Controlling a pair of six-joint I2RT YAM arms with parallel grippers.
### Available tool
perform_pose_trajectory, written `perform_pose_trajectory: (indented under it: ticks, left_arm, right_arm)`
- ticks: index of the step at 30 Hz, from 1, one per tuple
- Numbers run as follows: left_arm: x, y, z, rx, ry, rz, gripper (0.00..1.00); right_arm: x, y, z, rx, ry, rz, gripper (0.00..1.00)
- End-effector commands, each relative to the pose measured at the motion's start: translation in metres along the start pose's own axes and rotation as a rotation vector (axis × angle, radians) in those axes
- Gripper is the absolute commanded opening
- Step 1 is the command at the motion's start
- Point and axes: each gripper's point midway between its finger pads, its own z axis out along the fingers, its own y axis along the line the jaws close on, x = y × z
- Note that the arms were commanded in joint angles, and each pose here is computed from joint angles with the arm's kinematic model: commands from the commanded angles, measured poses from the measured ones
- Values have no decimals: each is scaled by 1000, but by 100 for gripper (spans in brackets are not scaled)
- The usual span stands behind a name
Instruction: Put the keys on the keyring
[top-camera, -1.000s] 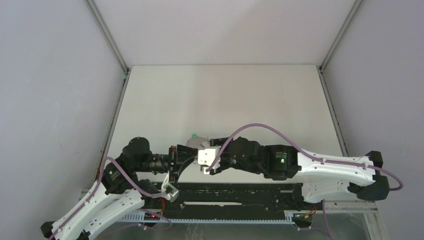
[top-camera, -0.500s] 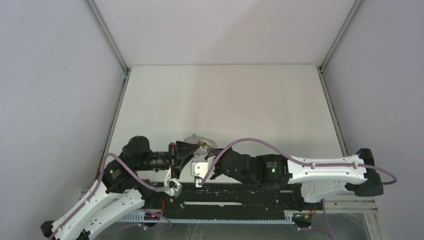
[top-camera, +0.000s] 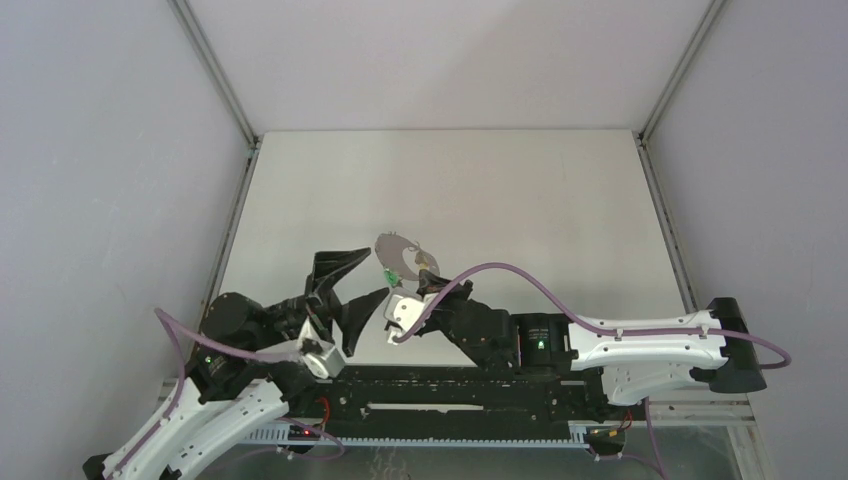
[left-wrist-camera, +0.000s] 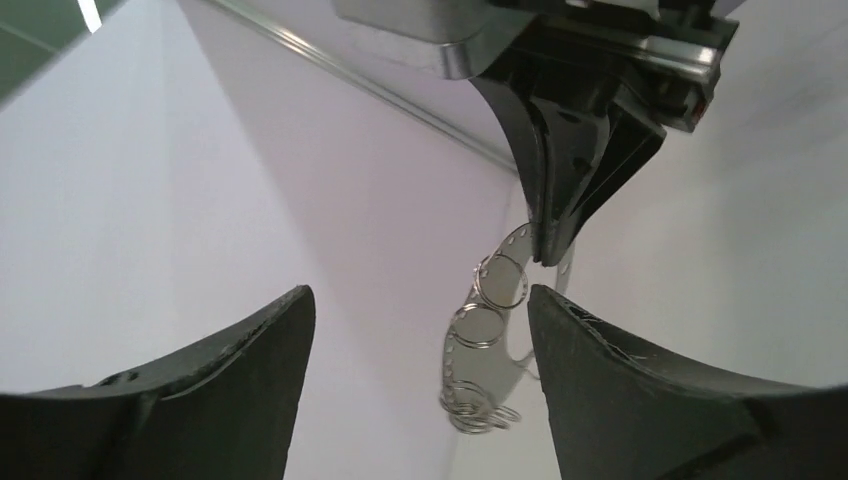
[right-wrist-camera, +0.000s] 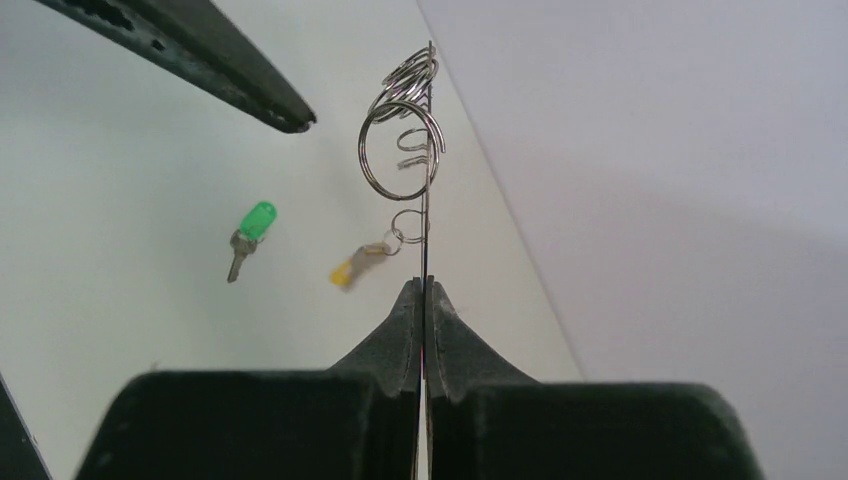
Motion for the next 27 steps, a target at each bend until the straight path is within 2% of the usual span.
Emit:
perform_pose_trajectory:
  ticks: [1, 4, 6, 8, 10, 12, 16, 19, 27]
  left_arm:
    - [-12, 9, -1, -67, -8, -428, 76]
    - [-13, -19, -1, 1, -22, -579, 58]
    - [-8, -34, -3, 17, -19, -586, 43]
    - [1, -38, -5, 3, 1, -510, 39]
    - [12, -31, -6, -35, 21, -320, 42]
    - [21, -4, -9, -154, 47, -80, 46]
    - [27, 17, -9, -254, 74, 182, 56]
    - [23, 26, -11, -320, 53, 251, 61]
    - [6, 22, -12, -315, -36, 242, 66]
  right_arm:
    - [-20, -22, -2, 86, -58, 160, 0]
    - [-26, -27, -1, 65, -69, 218, 0]
    - [-27, -27, -3, 38, -62, 225, 0]
    - [-29, -29, -3, 29, -63, 224, 0]
    - [-30, -29, -4, 17, -64, 220, 0]
    - [-31, -27, -4, -1, -65, 224, 0]
    - [-36, -19, -3, -54, -62, 239, 0]
    - [-37, -15, -2, -80, -52, 248, 0]
    - [-38, -8, 1, -107, -35, 249, 0]
